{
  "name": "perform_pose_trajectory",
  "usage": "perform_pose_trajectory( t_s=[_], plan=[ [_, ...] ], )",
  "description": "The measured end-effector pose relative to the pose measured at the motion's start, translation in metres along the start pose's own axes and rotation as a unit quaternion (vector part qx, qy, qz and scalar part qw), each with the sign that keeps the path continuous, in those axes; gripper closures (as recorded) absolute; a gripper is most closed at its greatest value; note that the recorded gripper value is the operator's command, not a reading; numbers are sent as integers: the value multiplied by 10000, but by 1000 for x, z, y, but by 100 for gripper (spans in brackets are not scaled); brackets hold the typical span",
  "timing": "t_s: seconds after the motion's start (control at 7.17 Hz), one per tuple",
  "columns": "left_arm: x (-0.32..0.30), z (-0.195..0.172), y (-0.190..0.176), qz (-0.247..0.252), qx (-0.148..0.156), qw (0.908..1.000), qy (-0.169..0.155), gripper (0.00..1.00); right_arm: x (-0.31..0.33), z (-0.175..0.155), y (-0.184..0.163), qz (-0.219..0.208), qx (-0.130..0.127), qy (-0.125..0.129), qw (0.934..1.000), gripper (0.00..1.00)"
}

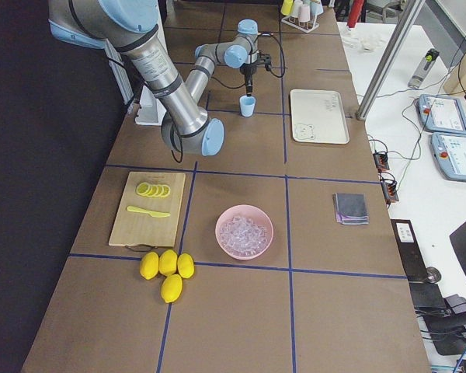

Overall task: Mash ice and strawberries in cup
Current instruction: 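Lower the cube into the cup and open the right gripper, then move the right gripper back over the pink bowl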

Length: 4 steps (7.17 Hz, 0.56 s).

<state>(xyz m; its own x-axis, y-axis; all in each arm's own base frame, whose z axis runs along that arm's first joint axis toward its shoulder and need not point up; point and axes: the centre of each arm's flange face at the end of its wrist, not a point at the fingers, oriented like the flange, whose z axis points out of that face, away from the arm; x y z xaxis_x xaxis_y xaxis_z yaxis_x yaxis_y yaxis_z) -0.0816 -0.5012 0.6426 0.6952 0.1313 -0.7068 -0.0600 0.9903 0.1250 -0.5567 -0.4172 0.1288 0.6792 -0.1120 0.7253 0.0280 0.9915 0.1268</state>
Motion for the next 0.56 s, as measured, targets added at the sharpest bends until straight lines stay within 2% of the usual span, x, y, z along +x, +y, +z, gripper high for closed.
perform_pose_trajectory(
  t_s=[0.28,0.56],
  plan=[
    [2,-1,-1,15,14,10000,-2,0,13,-18,-14,92,103,-52,9999,1],
    [5,-4,-2,45,41,10000,-6,0,89,-56,-34,138,177,-65,9997,1]
  ],
)
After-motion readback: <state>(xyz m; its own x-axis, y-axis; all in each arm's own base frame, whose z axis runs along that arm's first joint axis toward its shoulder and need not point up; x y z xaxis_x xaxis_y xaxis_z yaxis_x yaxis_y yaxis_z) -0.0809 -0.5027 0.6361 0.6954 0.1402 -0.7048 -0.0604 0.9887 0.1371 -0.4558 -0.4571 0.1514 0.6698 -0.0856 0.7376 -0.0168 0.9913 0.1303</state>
